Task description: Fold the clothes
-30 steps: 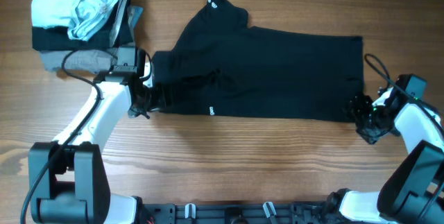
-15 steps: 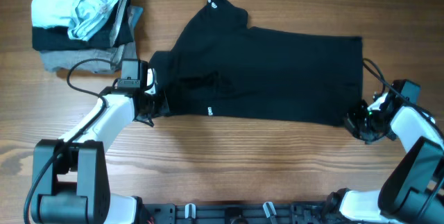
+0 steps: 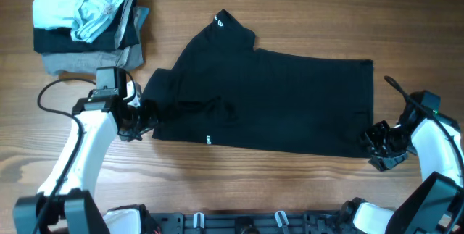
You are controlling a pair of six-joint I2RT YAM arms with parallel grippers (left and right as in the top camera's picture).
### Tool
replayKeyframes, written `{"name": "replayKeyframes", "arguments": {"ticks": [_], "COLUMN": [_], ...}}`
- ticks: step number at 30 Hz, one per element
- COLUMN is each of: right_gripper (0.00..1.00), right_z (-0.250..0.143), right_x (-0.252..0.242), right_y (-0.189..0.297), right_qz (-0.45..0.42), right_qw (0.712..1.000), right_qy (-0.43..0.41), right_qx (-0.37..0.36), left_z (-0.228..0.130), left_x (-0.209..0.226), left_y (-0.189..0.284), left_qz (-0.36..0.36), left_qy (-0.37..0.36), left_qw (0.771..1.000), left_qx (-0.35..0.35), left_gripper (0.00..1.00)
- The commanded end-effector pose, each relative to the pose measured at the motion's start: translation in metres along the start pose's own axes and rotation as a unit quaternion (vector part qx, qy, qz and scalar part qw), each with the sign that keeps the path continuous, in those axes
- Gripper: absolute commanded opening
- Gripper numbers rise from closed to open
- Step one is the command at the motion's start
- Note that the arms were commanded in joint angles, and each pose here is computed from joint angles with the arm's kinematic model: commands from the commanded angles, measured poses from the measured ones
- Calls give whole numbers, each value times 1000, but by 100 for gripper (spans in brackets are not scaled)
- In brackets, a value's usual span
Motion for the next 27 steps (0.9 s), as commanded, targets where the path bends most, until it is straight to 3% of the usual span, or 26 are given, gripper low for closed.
{"name": "replayKeyframes", "arguments": {"ticks": [1, 4, 6, 9, 11, 16, 19, 23, 27], "right_gripper": [61, 61, 60, 60, 60, 60, 60, 61, 61], "right_z": [29, 47, 51, 49, 50, 52, 53, 55, 56], "right_x": [10, 38, 70, 97, 103, 103, 102, 98, 95], "right_y": [42, 79, 104, 127, 132, 132, 131, 128, 125], "right_qz": [-9, 69, 177, 288, 314, 309, 303, 287, 271], "right_qw": [997, 984, 948, 895, 883, 885, 889, 899, 905], "right_qy": [27, 122, 226, 299, 304, 301, 296, 283, 279], "right_qx": [-69, -110, -138, -162, -169, -172, -173, -173, -174], "left_z": [21, 39, 45, 51, 57, 89, 109, 123, 134], "left_x": [-30, -65, -96, -131, -153, -203, -241, -272, -273], "left_y": [50, 88, 101, 94, 72, 0, -50, -104, -137], "left_qz": [-54, -98, -146, -176, -180, -166, -159, -174, -170], "left_qy": [-18, -57, -118, -171, -205, -287, -365, -451, -452], "left_qw": [997, 987, 970, 951, 944, 930, 903, 847, 838], "left_qx": [-57, -117, -152, -188, -184, -157, -160, -219, -255], "left_gripper": [68, 75, 76, 73, 73, 74, 74, 79, 77]}}
Point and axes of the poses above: each gripper's point midway between its finger pads, its own y axis back along the fingers, its own x axis along the line the jaws close on, z = x × y, the point moved 6 cm from there along y, back along the fingers, and after that the axes turned 10 degrees about y, right-handed, at the moved point
